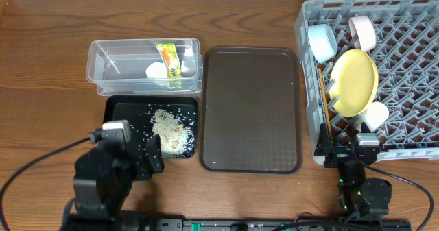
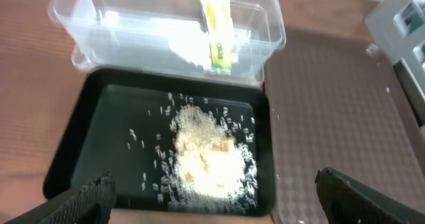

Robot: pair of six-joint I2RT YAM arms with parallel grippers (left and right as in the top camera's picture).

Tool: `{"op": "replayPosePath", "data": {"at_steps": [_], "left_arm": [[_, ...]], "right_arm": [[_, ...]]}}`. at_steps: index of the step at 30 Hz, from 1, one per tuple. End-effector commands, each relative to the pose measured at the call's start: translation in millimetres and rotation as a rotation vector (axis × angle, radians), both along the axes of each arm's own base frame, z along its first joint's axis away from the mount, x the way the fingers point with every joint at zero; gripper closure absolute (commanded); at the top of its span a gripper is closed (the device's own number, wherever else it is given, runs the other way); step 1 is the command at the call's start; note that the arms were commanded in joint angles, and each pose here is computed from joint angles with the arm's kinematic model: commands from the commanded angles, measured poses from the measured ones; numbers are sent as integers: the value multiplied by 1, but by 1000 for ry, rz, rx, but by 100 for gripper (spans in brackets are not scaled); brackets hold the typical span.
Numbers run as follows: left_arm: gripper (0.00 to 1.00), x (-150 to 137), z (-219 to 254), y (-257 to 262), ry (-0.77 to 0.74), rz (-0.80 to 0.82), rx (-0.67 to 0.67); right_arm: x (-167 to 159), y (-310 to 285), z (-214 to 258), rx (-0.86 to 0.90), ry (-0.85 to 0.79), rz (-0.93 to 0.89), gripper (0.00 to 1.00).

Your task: Sort waste into correct bins and load items into the dishwasher rack

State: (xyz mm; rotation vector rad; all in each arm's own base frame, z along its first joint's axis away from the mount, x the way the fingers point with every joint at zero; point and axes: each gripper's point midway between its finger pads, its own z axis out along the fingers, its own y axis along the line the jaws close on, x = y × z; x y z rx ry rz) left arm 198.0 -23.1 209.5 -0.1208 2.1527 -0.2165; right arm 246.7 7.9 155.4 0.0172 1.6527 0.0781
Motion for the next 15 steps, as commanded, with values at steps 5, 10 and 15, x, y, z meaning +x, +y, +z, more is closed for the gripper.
{"op": "replayPosePath", "data": {"at_steps": [5, 10, 15], "left_arm": [[2, 17, -37, 3, -210, -6, 52], [2, 36, -37, 2, -420, 1, 37], [2, 47, -32, 1, -587, -7, 69]], "right_arm": [[0, 3, -1, -9, 3, 13, 1], [0, 3, -1, -9, 3, 12, 1], [0, 3, -1, -9, 3, 12, 1]]}}
